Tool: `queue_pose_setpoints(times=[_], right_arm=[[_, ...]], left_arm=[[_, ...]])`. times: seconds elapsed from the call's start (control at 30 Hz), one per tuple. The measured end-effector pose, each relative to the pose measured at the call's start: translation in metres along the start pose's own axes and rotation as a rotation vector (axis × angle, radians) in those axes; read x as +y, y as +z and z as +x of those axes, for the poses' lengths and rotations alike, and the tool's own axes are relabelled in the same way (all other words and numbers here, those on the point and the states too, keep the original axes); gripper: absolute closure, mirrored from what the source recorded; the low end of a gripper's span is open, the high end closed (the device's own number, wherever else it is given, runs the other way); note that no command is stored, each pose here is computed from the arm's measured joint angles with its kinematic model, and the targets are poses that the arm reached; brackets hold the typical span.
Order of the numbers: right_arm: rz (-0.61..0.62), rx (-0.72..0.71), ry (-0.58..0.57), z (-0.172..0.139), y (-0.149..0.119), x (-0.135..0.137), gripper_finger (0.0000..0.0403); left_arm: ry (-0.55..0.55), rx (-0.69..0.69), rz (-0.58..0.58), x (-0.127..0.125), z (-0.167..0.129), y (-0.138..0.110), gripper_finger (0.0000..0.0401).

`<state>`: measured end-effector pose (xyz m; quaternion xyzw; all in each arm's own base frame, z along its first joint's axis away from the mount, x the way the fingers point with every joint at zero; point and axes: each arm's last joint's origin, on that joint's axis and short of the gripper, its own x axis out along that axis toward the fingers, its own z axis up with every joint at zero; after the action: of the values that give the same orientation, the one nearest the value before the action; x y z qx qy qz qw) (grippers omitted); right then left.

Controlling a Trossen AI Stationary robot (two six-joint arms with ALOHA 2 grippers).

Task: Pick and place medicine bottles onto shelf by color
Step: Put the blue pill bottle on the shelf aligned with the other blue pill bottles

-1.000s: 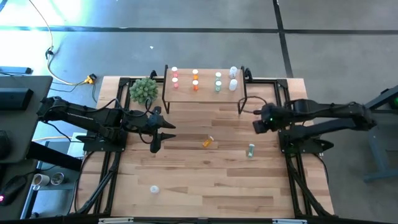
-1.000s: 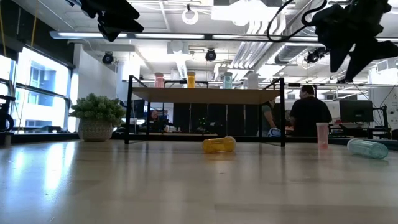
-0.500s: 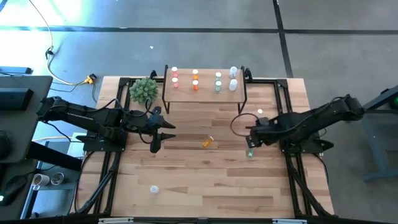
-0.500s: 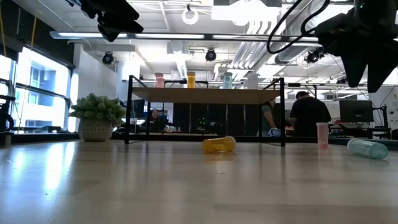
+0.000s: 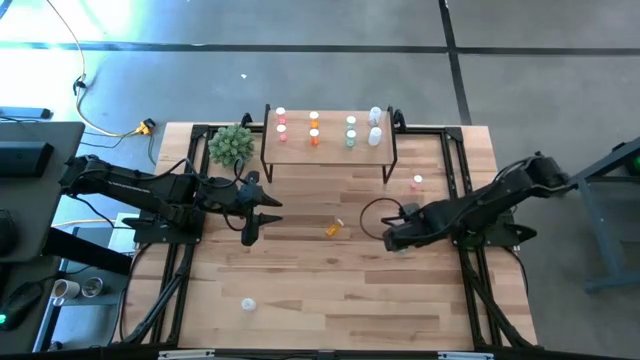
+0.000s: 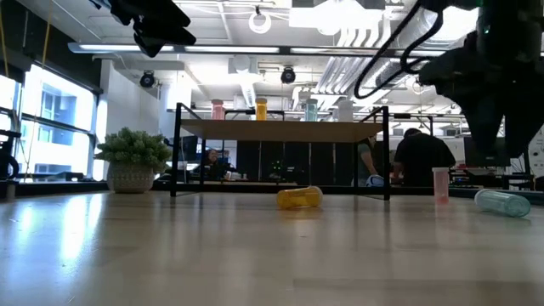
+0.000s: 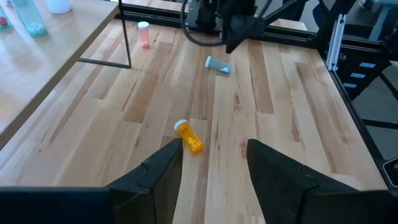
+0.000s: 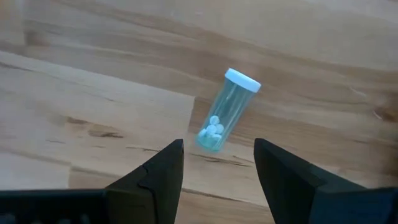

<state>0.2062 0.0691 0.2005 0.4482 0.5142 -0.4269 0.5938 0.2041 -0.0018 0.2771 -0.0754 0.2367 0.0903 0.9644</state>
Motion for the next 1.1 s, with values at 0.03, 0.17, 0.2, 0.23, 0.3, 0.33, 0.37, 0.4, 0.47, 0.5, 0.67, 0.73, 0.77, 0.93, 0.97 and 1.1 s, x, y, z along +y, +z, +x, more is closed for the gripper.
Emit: queue_pose_setpoints(times=[0.03,0.17,0.2,0.23,0.3,0.33,0.37,0.4,0.47,0.5,0.67,0.73,0.77,0.93,0.97,1.1], right_arm=[[0.004,-0.001,-0.01,0.003,-0.001,0.001,0.0217],[0.018,-0.006,-0.044,0.013,-0.005,0.006,0.0217],[0.018,-0.012,-0.05,0.015,-0.005,0.007,0.0217],[0.021,-0.016,-0.055,0.018,-0.006,0.008,0.0217],[0.037,-0.023,-0.067,0.022,-0.006,0.01,0.0217],[0.038,-0.03,-0.072,0.024,-0.006,0.011,0.0217],[0.038,-0.034,-0.077,0.026,-0.006,0.012,0.0217],[0.04,-0.037,-0.082,0.028,-0.006,0.012,0.0217],[0.054,-0.04,-0.1,0.032,-0.007,0.013,0.0217],[0.06,-0.042,-0.108,0.033,-0.007,0.014,0.0217],[0.059,-0.046,-0.148,0.047,-0.009,0.018,0.0217],[0.058,-0.04,-0.161,0.053,-0.01,0.02,0.0217],[0.058,-0.038,-0.171,0.055,-0.01,0.02,0.0217],[0.057,-0.01,-0.206,0.064,-0.012,0.022,0.0218],[0.056,-0.01,-0.207,0.065,-0.012,0.022,0.022],[0.05,-0.018,-0.203,0.065,-0.012,0.022,0.0239]], left_arm=[[-0.001,0.0,0.0,0.0,0.0,0.0,0.0231],[0.0,0.0,0.0,0.0,0.0,0.0,0.0231],[0.0,0.0,0.0,0.0,0.0,0.0,0.0231],[0.0,0.0,0.0,0.0,0.0,0.0,0.0231],[-0.001,0.0,0.0,0.0,0.0,0.0,0.0231],[0.0,0.0,0.0,0.0,0.0,0.0,0.0231],[0.0,0.0,0.0,0.0,0.0,0.0,0.0231],[-0.001,0.0,0.0,0.0,0.0,0.0,0.0231],[0.0,0.0,0.0,0.0,0.0,0.0,0.0231],[0.0,0.0,0.0,0.0,0.0,0.0,0.0231],[-0.001,0.0,0.001,0.0,0.0,0.0,0.0231],[0.0,0.0,0.001,0.0,0.0,0.0,0.0231],[0.0,0.0,0.001,0.0,0.0,0.0,0.0231],[0.0,0.0,0.001,0.0,0.0,0.0,0.0231],[0.0,0.0,0.001,0.0,0.0,0.0,0.0231],[0.0,0.0,0.001,0.0,0.0,0.0,0.0231]])
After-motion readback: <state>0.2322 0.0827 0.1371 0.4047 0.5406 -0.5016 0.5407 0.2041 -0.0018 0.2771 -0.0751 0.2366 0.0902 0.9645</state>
